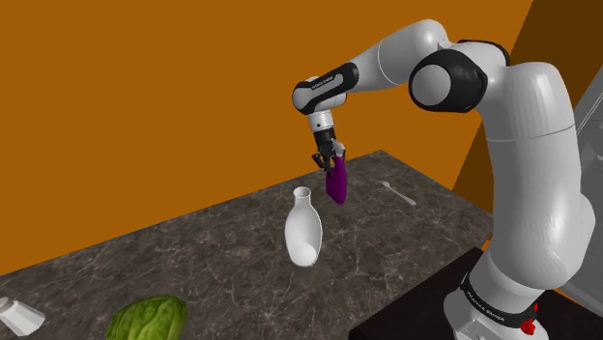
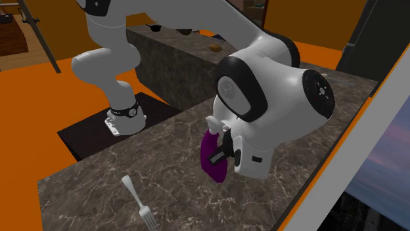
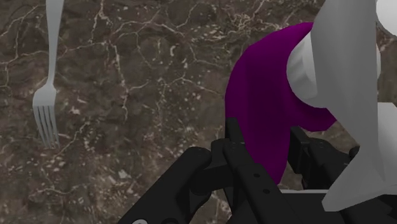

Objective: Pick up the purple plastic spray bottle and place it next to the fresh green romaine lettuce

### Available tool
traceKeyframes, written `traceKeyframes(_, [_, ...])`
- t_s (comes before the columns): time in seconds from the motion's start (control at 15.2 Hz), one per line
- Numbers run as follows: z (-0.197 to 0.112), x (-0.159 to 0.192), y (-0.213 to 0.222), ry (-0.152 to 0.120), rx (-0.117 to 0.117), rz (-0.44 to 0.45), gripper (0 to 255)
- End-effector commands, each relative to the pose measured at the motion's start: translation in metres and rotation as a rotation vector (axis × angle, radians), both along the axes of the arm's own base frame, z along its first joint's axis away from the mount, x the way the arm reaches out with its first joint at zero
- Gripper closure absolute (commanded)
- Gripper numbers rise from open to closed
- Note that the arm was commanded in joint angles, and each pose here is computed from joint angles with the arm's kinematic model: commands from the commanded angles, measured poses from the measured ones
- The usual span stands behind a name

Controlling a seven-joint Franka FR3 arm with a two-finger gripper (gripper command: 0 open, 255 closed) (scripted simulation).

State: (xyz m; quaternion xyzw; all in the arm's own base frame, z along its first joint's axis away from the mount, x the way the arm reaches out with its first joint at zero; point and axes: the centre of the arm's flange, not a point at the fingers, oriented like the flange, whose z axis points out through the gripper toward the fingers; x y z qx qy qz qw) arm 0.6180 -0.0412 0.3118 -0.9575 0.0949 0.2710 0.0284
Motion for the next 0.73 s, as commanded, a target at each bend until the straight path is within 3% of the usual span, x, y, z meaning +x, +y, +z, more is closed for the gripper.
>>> traceKeyframes(0.0, [0.01,-0.001,0.0,0.0,0.0,0.0,255])
traceKeyframes(0.66, [0.063,-0.001,0.0,0.0,0.0,0.0,255])
